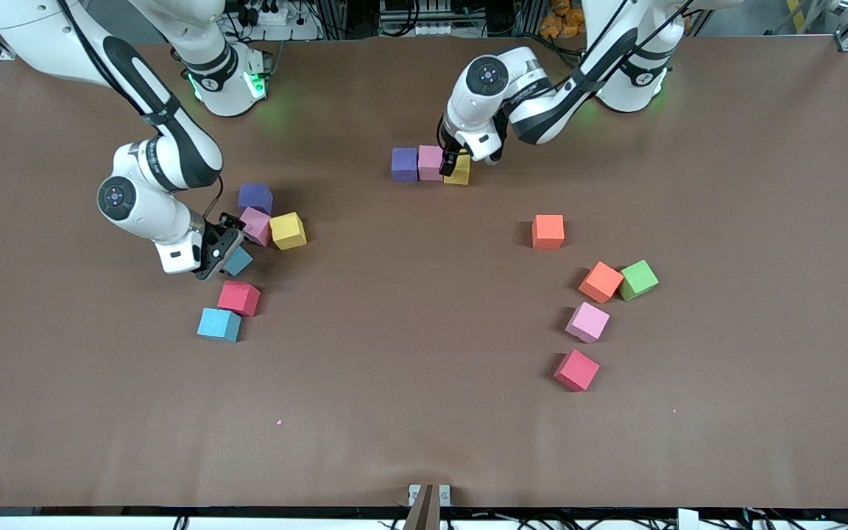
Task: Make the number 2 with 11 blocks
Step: 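Move the blue cube with the right gripper while the left gripper reaches orange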
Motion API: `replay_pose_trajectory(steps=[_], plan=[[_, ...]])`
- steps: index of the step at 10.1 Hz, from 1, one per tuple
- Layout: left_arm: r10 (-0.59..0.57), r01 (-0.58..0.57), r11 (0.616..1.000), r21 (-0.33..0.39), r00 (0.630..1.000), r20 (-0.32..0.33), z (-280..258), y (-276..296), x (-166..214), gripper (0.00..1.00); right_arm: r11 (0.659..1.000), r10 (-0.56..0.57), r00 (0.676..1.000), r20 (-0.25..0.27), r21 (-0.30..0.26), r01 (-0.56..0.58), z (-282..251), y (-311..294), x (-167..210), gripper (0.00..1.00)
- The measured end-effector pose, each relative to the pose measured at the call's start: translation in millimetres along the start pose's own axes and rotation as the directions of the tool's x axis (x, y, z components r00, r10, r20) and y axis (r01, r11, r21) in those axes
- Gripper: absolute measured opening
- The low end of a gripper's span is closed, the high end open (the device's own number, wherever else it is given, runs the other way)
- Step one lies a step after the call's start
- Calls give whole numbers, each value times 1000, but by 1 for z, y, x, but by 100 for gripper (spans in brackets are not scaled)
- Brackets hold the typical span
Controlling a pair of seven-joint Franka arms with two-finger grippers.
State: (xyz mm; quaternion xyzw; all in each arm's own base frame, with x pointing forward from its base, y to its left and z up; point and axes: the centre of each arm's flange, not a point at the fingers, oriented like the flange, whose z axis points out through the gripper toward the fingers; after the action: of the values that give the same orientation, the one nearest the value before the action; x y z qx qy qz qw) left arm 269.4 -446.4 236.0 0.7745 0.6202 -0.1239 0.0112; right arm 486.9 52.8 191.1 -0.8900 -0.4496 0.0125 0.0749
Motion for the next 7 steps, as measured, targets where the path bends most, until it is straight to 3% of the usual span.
replay_pose_trajectory(steps=[2,4,7], plan=[[24,-24,999,-36,1000,-3,-20,16,5,100,1000,9,1000,-1,0,-9,0,2,-3,89],[84,-85,995,-50,996,-12,-44,43,12,100,1000,10,1000,-10,-25,-10,-13,9,1,58],[252,-255,965,-65,967,-46,-93,109,51,100,999,6,1000,26,-49,-4,-83,21,32,58]])
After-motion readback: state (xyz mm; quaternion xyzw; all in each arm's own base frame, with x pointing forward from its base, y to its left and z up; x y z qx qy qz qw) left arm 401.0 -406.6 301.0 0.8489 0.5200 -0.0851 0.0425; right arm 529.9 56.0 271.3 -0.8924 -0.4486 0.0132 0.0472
